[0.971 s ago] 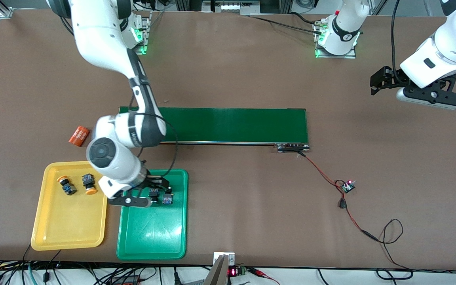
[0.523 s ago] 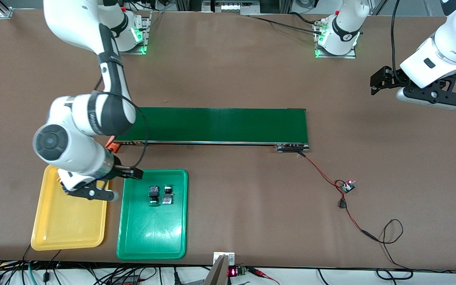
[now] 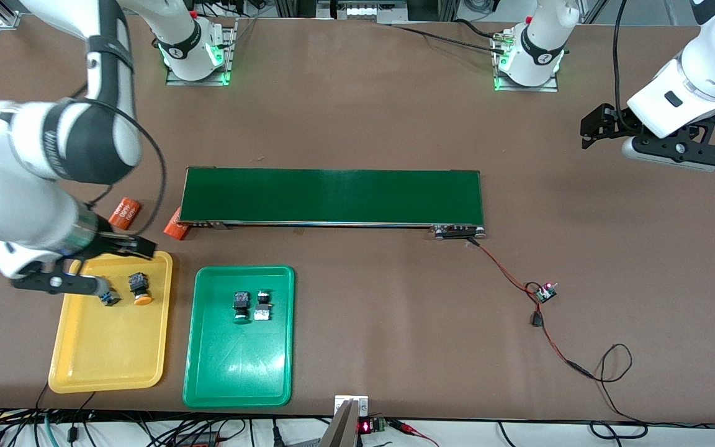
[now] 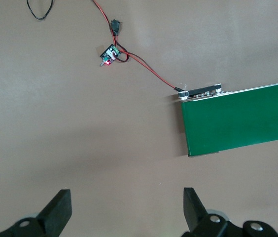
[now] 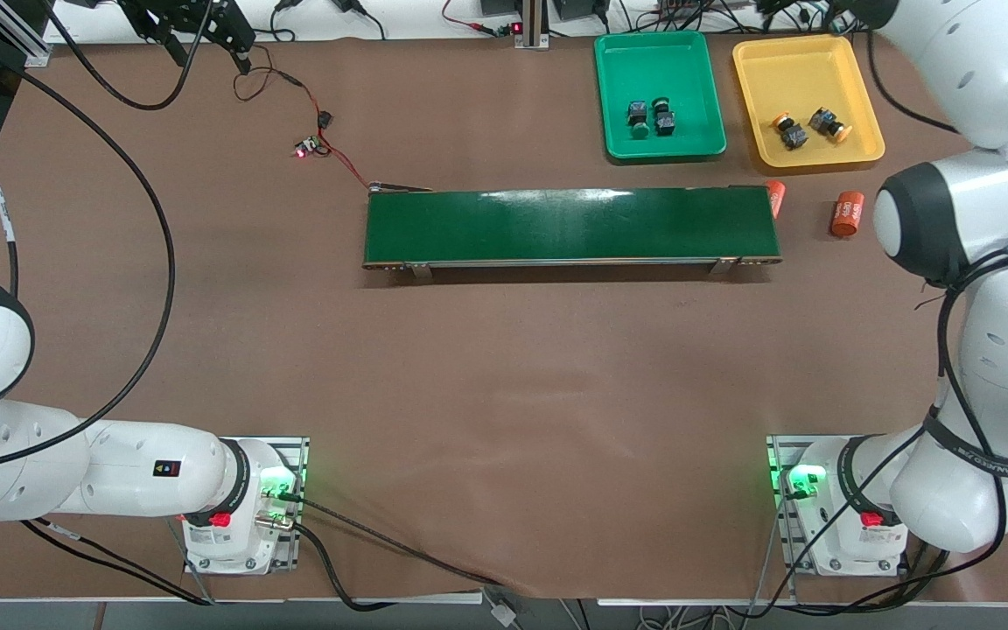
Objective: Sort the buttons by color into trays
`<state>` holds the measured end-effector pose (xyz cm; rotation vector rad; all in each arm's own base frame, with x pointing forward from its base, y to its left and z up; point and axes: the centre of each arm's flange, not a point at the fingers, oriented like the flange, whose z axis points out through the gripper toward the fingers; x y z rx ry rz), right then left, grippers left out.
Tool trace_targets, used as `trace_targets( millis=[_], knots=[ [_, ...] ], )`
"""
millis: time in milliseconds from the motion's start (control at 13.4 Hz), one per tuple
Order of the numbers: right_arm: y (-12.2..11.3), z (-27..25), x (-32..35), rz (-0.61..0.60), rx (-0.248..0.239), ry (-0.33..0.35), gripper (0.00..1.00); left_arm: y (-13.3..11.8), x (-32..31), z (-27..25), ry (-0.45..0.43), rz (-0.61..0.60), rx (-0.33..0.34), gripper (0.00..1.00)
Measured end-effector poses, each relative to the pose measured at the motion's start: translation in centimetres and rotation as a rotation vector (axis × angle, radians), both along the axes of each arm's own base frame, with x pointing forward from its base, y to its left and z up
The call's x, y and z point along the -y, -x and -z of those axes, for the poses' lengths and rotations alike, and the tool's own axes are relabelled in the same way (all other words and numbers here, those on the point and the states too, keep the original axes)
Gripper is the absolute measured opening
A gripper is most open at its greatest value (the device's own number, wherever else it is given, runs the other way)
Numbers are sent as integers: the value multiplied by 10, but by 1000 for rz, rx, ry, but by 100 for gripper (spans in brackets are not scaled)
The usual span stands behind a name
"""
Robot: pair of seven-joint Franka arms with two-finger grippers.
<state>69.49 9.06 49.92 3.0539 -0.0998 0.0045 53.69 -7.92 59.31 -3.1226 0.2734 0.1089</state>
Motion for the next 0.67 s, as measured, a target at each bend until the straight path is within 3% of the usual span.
trace_targets(
  millis=[149, 373, 672],
  knots=[
    [10, -32, 37, 5, 16, -10, 100, 0, 0, 0, 0, 0, 0, 100],
    [40, -75, 90, -11, -6, -54, 100, 0, 0, 0, 0, 0, -1, 100],
    [60, -107, 116, -86, 13, -44, 100, 0, 0, 0, 0, 0, -1, 100]
  ],
)
